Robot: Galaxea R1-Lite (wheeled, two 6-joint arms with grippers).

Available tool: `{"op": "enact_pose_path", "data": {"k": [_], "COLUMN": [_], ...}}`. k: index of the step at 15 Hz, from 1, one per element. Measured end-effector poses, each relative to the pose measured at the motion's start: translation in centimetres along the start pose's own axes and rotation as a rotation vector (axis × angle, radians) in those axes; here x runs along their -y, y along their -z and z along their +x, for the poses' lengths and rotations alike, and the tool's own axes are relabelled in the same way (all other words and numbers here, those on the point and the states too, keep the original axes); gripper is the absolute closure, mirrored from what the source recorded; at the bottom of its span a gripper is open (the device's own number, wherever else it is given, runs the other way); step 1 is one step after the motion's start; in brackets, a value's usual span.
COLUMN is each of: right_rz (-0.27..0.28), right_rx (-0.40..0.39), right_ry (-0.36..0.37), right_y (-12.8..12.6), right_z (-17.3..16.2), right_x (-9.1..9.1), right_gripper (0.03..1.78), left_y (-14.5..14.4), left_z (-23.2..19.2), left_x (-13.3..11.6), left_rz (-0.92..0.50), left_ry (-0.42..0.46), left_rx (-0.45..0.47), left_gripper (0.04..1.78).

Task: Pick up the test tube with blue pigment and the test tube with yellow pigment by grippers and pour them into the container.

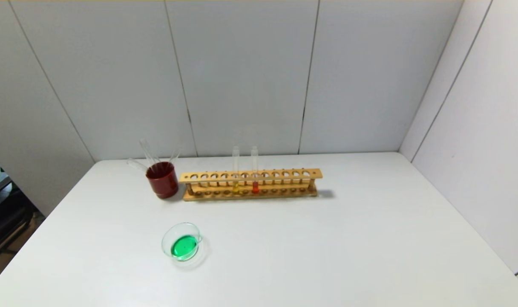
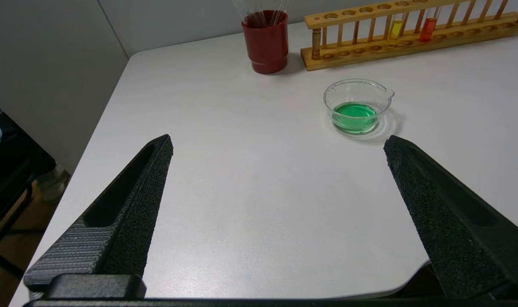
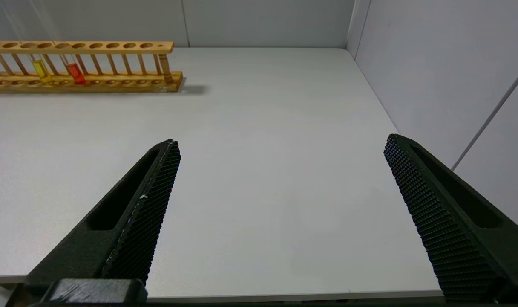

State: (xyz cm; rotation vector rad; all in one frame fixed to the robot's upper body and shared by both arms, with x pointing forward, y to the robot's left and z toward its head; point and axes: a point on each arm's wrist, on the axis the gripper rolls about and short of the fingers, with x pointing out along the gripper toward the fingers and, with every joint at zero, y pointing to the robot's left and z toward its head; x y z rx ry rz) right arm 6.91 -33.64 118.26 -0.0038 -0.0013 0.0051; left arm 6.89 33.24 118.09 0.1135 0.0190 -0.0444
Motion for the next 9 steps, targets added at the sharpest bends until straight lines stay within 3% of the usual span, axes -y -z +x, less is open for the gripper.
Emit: {"op": "enact_pose_path", "data": {"k": [9], "right_rz": [0.0], "right_rx": [0.0], "right_ry": [0.0], "right_y": [0.0], "right_z": [0.0], "right_x": [0.0], "right_gripper": [0.06], "left_y": [-0.03], "left_z": [0.0], "left_x": [0.0], "left_rz": [-0.001], "left_ry": [0.0], "left_rx": [0.01], "left_gripper": [0.07]}}
